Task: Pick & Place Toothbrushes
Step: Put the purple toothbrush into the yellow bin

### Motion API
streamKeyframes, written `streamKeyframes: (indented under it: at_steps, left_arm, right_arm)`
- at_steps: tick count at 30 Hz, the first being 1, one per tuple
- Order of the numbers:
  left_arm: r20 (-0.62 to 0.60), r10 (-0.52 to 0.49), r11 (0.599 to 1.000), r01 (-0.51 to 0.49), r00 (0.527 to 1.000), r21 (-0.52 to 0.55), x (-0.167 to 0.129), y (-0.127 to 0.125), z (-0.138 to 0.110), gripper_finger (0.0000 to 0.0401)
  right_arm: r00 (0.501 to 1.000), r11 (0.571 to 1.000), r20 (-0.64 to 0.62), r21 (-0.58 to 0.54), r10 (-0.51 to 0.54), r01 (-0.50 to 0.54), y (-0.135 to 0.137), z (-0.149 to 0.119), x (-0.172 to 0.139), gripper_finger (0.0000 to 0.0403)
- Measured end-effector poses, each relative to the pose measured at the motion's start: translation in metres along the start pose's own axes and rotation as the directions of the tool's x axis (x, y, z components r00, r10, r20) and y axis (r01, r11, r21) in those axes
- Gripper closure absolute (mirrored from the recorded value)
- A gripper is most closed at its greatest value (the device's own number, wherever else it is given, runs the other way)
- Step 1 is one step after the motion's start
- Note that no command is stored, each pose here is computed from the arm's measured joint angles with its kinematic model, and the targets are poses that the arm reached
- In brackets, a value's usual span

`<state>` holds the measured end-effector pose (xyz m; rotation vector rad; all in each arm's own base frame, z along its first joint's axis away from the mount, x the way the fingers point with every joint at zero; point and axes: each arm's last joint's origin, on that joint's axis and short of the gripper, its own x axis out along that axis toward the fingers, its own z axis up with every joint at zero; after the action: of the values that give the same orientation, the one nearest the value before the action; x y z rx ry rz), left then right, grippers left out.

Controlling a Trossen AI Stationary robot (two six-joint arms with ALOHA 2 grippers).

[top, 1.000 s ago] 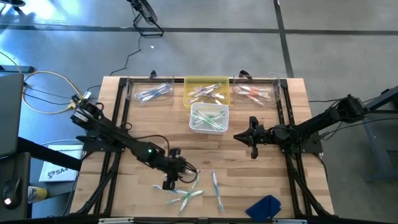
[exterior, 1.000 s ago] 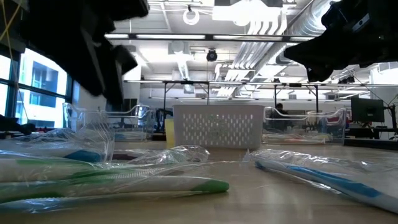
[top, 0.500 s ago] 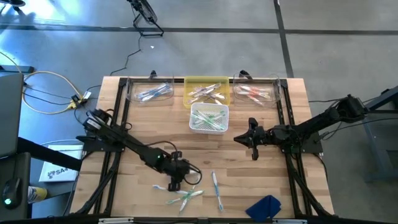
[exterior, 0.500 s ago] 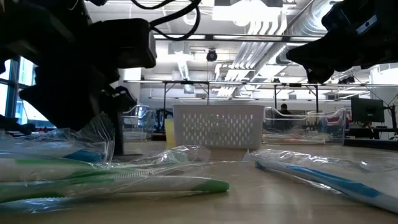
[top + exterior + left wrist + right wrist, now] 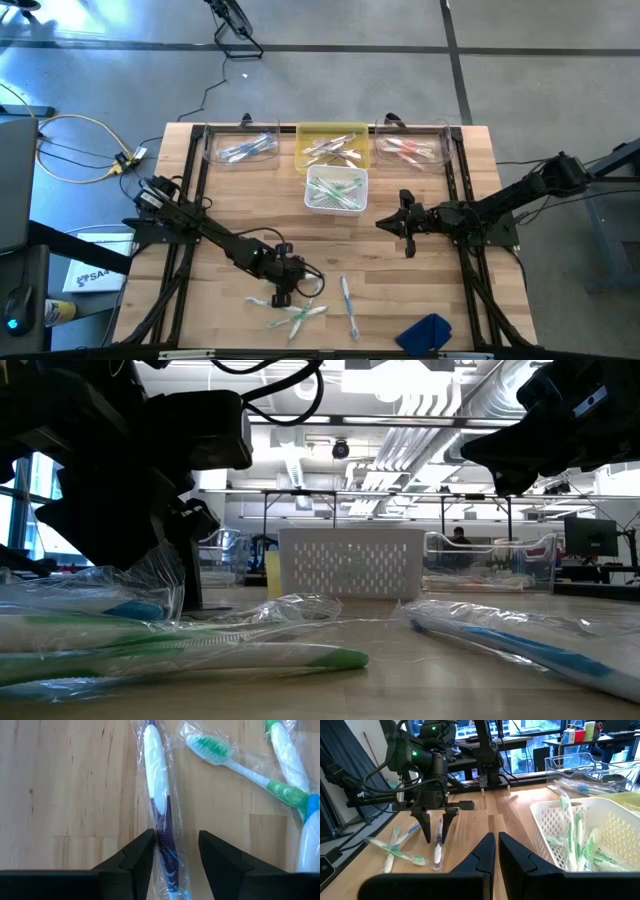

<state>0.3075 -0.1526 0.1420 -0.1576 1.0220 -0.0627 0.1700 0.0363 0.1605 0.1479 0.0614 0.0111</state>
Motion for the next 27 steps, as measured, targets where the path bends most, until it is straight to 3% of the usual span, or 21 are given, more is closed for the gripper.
streamKeyframes:
  at_steps: [4, 12, 19, 27]
  left_arm:
    - [-0.002, 0.006, 1.0, -0.006, 1.0, 0.0, 0.0, 0.0, 0.0, 0.0278]
    - [0.01, 0.037, 0.999, -0.037, 0.999, -0.002, 0.001, 0.002, -0.001, 0.0381]
    - [0.026, 0.032, 0.999, -0.032, 0.999, -0.004, -0.003, 0.001, 0.001, 0.0382]
    - [0.113, 0.073, 0.997, -0.077, 0.991, 0.026, -0.025, 0.003, 0.01, 0.0395]
  right_arm:
    - [1.0, 1.0, 0.0, -0.002, 0.0, 0.0, 0.0, 0.0, 0.0, 0.0388]
    - [1.0, 1.0, 0.0, -0.002, 0.0, 0.0, 0.0, 0.0, 0.0, 0.0388]
    - [1.0, 1.0, 0.0, -0.002, 0.009, -0.009, 0.0, 0.0, 0.0, 0.0388]
    - [0.983, 0.985, 0.065, 0.006, 0.173, -0.174, 0.006, 0.008, -0.001, 0.0388]
